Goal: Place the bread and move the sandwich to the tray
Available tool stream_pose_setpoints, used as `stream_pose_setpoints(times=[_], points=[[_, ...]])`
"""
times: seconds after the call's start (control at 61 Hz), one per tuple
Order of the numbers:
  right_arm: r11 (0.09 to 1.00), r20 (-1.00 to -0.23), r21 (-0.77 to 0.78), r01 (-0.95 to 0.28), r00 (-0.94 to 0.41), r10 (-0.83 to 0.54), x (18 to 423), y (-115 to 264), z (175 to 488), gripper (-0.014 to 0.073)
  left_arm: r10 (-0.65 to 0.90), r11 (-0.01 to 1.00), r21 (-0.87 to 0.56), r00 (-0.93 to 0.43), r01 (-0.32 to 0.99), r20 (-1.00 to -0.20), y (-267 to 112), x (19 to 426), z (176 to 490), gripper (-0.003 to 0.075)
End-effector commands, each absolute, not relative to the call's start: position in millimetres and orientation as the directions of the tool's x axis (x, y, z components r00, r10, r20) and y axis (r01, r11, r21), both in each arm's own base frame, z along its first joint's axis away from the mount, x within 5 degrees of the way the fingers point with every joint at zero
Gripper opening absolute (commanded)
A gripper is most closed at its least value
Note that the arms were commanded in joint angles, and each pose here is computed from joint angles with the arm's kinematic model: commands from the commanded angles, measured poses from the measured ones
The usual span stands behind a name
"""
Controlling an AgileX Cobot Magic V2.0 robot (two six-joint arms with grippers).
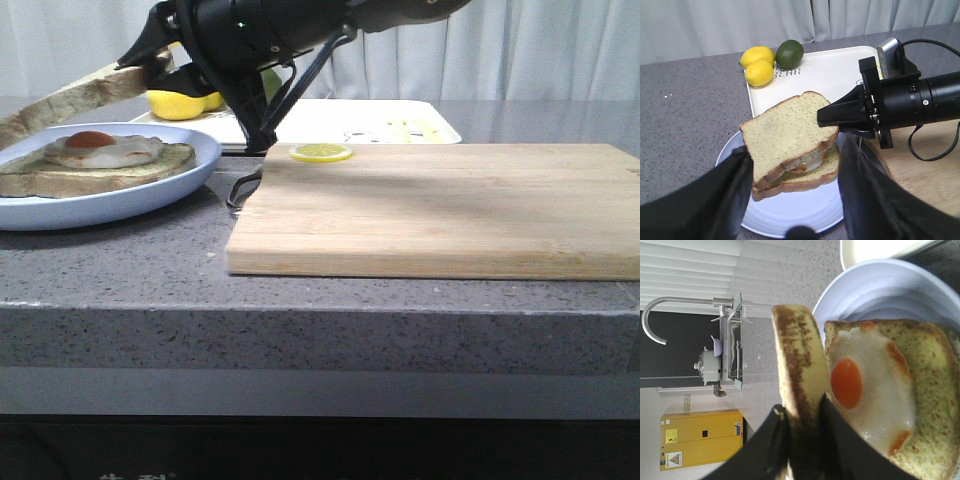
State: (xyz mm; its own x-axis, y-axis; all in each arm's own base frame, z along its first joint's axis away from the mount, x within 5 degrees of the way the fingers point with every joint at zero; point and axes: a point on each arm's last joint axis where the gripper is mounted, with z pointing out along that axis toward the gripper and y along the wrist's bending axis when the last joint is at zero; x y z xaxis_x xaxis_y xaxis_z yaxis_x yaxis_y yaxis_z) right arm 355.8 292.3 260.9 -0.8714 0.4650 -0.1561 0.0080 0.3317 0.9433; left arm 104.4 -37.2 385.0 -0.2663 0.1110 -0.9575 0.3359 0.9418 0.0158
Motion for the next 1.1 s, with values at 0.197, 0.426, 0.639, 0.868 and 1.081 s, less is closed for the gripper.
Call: stream_pose_setpoints(times=[0.197, 0.426, 0.639, 0.868, 1.081], points=[[0.249, -0.188, 0.965, -0.084, -0.882, 0.431, 347.2, 290.5, 302.0, 0.0393, 0.08, 0.939, 0.017, -0.17, 0.343, -0.982, -38.6, 105.4, 401.1, 0.0388], [0.351, -0.352, 0.905, -0.242, -0.889, 0.292, 345.2, 274.9, 306.7, 0.0395, 0.08, 0.939, 0.017, -0.17, 0.343, -0.982, -38.6, 105.4, 401.1, 0.0388], [0.443, -0.456, 0.835, -0.326, -0.86, 0.228, 347.6, 243.7, 321.8, 0.0394, 0.08, 0.939, 0.017, -0.17, 0.343, -0.982, -38.6, 105.4, 401.1, 0.0388], [0.554, -0.617, 0.676, -0.486, -0.784, 0.064, 329.2, 205.2, 355.6, 0.0394, 0.08, 0.939, 0.017, -0.17, 0.343, -0.982, -38.6, 105.4, 401.1, 0.0388], [0.68, -0.743, 0.433, -0.593, -0.661, -0.104, 282.5, 170.5, 403.6, 0.0394, 0.082, 0.939, 0.019, -0.169, 0.343, -0.982, -38.5, 105.5, 401.1, 0.0388]])
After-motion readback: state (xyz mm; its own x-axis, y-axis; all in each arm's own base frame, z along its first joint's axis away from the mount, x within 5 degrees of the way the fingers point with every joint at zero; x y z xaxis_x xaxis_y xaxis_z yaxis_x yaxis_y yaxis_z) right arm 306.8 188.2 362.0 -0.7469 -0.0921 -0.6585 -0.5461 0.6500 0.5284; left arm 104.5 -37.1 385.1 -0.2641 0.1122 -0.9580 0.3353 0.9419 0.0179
